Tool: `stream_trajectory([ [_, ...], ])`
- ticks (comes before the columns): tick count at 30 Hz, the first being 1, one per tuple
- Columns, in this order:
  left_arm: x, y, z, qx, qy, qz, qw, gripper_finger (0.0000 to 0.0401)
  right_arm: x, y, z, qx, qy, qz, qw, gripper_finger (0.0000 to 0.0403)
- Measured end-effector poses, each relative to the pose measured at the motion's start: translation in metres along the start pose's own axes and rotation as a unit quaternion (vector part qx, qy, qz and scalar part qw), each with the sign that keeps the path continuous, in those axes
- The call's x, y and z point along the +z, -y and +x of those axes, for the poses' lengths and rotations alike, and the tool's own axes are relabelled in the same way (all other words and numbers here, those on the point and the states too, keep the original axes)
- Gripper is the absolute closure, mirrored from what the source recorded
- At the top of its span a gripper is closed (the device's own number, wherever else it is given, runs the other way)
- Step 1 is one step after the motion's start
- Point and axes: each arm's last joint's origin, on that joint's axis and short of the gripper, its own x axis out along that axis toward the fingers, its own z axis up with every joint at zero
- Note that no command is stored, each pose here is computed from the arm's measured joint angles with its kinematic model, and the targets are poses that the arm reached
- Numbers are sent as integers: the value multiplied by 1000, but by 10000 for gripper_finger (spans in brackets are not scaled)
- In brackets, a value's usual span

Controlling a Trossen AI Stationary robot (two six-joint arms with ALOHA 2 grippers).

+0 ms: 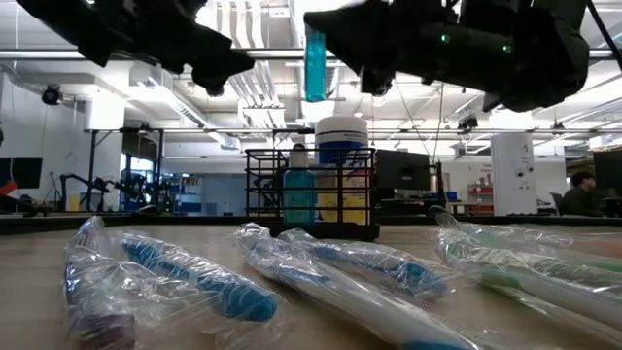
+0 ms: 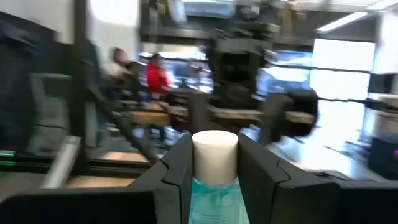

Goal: Pick & Place toothbrushing station
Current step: Put the mouthwash into the wire organizer

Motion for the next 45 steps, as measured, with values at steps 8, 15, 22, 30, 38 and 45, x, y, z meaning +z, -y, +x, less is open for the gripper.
stream_trajectory([
  [8,-16,1,-18,111,-18,4,994,201,-5,-8,-9,-159,-32,-12,987,316],
  [15,-38,3,-37,225,-18,-2,974,317,-6,-28,5,-274,-53,-26,960,316],
  [22,-47,7,-50,254,1,-1,967,393,-21,-44,29,-361,-61,-32,930,316],
  [30,-59,11,-58,254,5,1,967,377,-47,-50,44,-416,-55,-29,907,316],
  [38,-65,13,-61,254,5,3,967,385,-55,-54,52,-436,-55,-36,898,316],
  [45,-64,14,-62,243,13,4,970,387,-56,-56,56,-437,-62,-52,896,316],
])
